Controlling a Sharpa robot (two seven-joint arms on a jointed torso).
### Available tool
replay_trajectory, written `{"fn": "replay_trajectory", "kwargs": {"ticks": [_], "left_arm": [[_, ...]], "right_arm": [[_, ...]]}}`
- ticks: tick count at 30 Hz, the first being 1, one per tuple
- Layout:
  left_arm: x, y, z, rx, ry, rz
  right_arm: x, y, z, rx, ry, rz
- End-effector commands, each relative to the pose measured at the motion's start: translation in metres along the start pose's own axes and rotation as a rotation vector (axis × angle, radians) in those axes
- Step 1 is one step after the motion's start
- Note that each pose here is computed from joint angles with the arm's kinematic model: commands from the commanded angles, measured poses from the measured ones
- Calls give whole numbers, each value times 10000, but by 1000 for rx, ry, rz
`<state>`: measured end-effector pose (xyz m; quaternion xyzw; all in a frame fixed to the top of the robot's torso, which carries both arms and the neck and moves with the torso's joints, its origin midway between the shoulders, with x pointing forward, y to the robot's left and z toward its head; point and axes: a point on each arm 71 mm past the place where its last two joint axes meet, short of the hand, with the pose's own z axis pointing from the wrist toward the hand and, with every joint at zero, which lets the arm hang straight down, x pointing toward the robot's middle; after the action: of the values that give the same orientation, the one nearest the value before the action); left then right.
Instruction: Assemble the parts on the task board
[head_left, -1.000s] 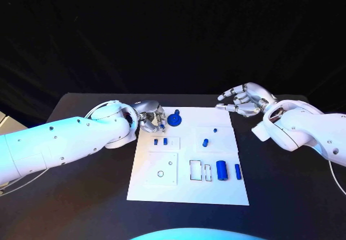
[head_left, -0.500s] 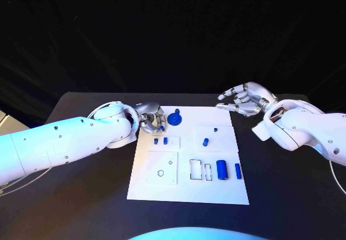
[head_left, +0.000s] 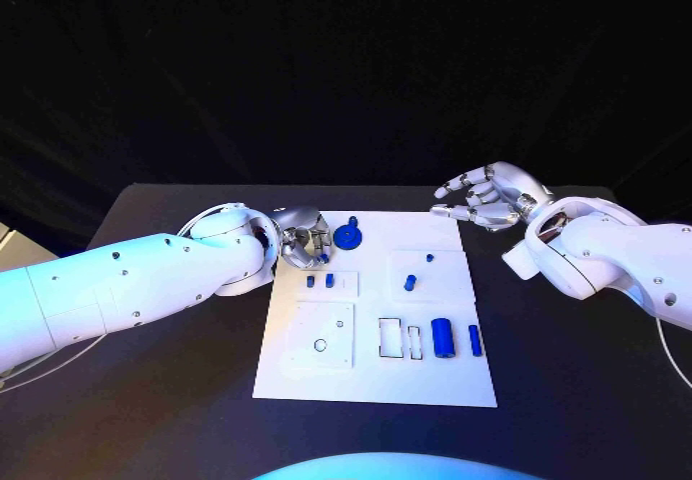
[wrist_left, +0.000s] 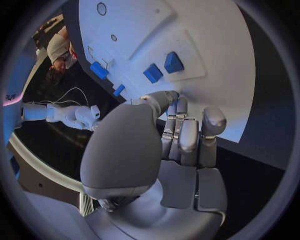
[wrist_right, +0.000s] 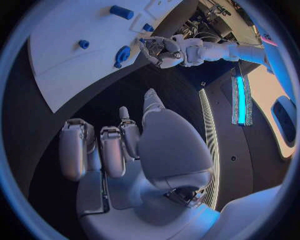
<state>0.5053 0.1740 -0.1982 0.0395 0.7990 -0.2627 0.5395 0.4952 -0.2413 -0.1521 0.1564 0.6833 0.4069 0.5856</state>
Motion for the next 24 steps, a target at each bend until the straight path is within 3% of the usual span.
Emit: {"fn": "replay_trajectory", "kwargs": {"ticks": [1,24], "left_arm": [[34,-19,9,1,33,11],[89,7,54,-20,65,16]], "right_arm": [[13,15,0,-16,10,-6],[11,13,-2,-15,10,-6]]}}
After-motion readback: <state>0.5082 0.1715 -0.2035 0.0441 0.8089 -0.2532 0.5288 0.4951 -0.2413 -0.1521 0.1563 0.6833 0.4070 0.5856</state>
